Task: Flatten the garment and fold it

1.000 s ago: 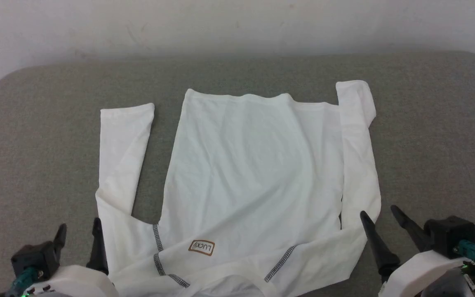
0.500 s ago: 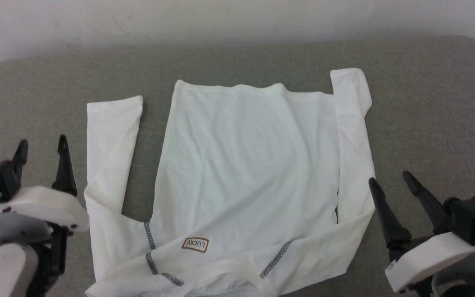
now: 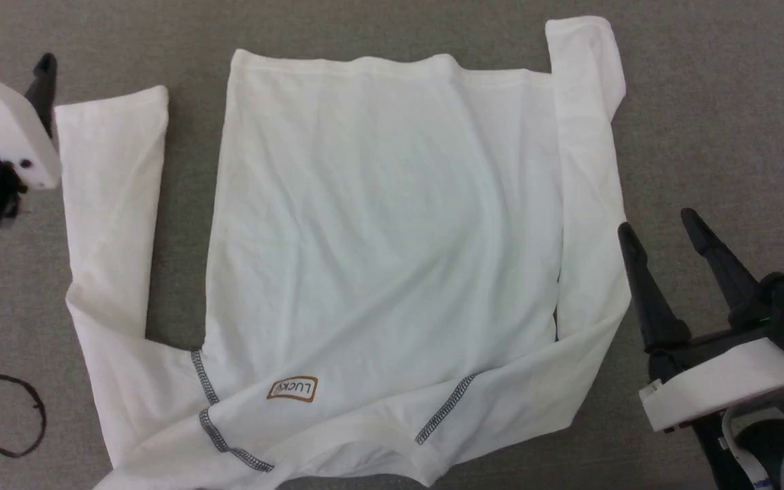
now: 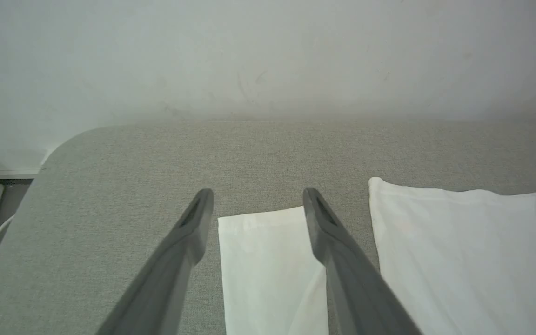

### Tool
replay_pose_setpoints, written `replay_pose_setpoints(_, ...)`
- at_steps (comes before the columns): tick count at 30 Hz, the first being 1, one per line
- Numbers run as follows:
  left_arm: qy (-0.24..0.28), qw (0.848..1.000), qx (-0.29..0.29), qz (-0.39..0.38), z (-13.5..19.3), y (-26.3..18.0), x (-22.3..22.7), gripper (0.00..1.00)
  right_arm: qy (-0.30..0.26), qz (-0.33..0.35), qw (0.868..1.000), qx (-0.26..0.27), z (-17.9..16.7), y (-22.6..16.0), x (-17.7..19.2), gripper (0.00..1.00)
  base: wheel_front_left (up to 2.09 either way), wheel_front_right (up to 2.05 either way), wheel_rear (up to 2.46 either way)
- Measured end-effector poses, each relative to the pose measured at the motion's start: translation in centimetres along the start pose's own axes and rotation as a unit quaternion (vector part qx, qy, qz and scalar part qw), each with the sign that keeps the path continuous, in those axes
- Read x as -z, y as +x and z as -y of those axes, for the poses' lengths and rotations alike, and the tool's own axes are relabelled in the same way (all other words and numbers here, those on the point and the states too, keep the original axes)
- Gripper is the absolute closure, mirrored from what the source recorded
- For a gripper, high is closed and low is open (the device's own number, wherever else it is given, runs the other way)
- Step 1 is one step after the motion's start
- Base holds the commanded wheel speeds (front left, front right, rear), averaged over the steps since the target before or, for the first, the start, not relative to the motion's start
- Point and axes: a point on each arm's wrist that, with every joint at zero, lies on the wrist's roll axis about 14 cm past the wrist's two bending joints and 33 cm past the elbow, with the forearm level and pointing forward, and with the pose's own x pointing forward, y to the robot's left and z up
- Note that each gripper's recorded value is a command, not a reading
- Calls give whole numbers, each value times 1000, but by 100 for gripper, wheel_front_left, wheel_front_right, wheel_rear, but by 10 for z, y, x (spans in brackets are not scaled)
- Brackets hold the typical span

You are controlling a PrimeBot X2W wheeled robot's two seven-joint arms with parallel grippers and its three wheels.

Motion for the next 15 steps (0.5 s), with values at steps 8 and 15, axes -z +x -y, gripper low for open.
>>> replay_pose_setpoints(8, 9, 974, -30, -223, -39, 43, 69, 0, 0, -29, 1000, 8, 7, 17, 26, 0, 0, 0, 0)
replay_pose_setpoints(15, -36, 950, -34, -309, -43, 63, 121, 0, -1, -53, 998, 21, 17, 24, 48, 0, 0, 0, 0)
